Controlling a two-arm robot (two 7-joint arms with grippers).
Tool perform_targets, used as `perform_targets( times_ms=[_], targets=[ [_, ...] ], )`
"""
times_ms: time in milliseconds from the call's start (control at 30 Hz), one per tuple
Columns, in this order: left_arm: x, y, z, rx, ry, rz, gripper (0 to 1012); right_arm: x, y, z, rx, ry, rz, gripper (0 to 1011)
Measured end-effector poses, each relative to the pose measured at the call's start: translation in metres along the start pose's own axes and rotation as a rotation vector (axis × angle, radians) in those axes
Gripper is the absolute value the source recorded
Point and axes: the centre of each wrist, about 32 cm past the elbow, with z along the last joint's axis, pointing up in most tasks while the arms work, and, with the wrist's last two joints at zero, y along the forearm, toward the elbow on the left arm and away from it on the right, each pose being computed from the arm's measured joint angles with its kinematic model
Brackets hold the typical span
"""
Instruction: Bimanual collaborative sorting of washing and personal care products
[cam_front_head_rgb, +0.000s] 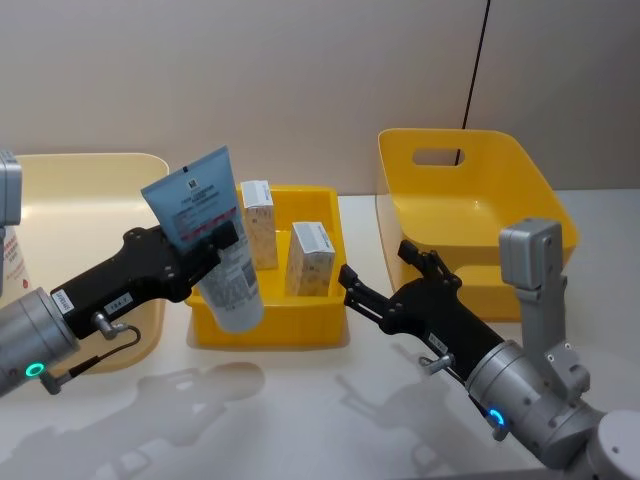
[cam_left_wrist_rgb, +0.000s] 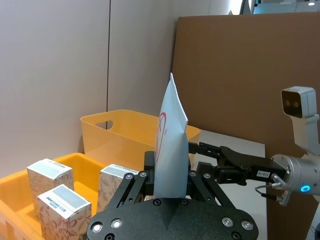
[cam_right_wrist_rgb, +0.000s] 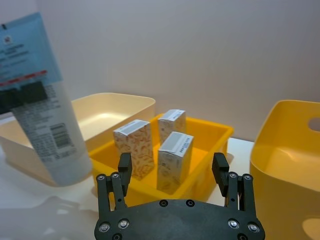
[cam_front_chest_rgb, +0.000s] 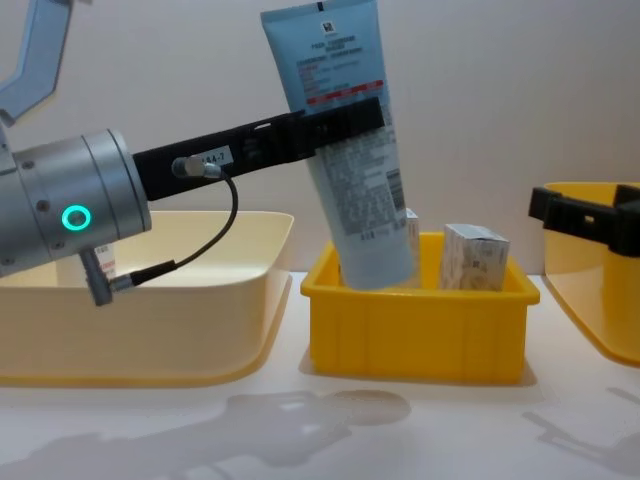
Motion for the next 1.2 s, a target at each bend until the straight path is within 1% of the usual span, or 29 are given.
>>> perform_targets(
  times_ms=[100,133,233,433,567,600,633,667,733,767,833,933,1033,1200],
  targets=[
    [-0.0002,-0.0004,-0.0004,0.001,0.001,-0.002,278,0.003,0.0,0.004,-0.002,0.018,0.04,1001],
    [-0.0003,-0.0005,-0.0005,0.002,0.001,-0.003,278,0.003,0.0,0.004,-0.002,0.018,0.04,1001],
    [-0.0005,-0.0007,-0.0008,0.002,0.001,-0.004,278,0.007,0.001,0.009,-0.006,0.034,0.092,1001],
    [-0.0008,-0.0011,-0.0014,0.004,0.002,-0.006,278,0.012,0.003,0.018,-0.016,0.056,0.18,1001],
    [-0.0009,-0.0013,-0.0015,0.004,0.002,-0.006,278,0.014,0.006,0.022,-0.024,0.067,0.24,1001],
    [-0.0009,-0.0014,-0.0016,0.004,0.002,-0.007,278,0.015,0.008,0.024,-0.028,0.068,0.267,1001],
    [-0.001,-0.0014,-0.0016,0.004,0.002,-0.007,278,0.015,0.008,0.024,-0.028,0.068,0.267,1001],
    [-0.001,-0.0014,-0.0017,0.004,0.002,-0.007,278,0.015,0.01,0.026,-0.032,0.071,0.29,1001],
    [-0.001,-0.0014,-0.0017,0.004,0.002,-0.007,278,0.015,0.012,0.027,-0.038,0.071,0.314,1001],
    [-0.001,-0.0015,-0.0017,0.004,0.002,-0.008,278,0.016,0.014,0.029,-0.044,0.072,0.339,1001],
    [-0.001,-0.0015,-0.0017,0.004,0.003,-0.008,278,0.015,0.017,0.03,-0.05,0.07,0.363,1001],
    [-0.0011,-0.0016,-0.0018,0.005,0.003,-0.008,278,0.013,0.027,0.033,-0.07,0.064,0.421,1001],
    [-0.0012,-0.0016,-0.0019,0.005,0.003,-0.009,278,0.011,0.034,0.034,-0.084,0.056,0.453,1001],
    [-0.0012,-0.0016,-0.0019,0.005,0.003,-0.009,278,0.005,0.05,0.036,-0.118,0.027,0.502,1001]
  ],
)
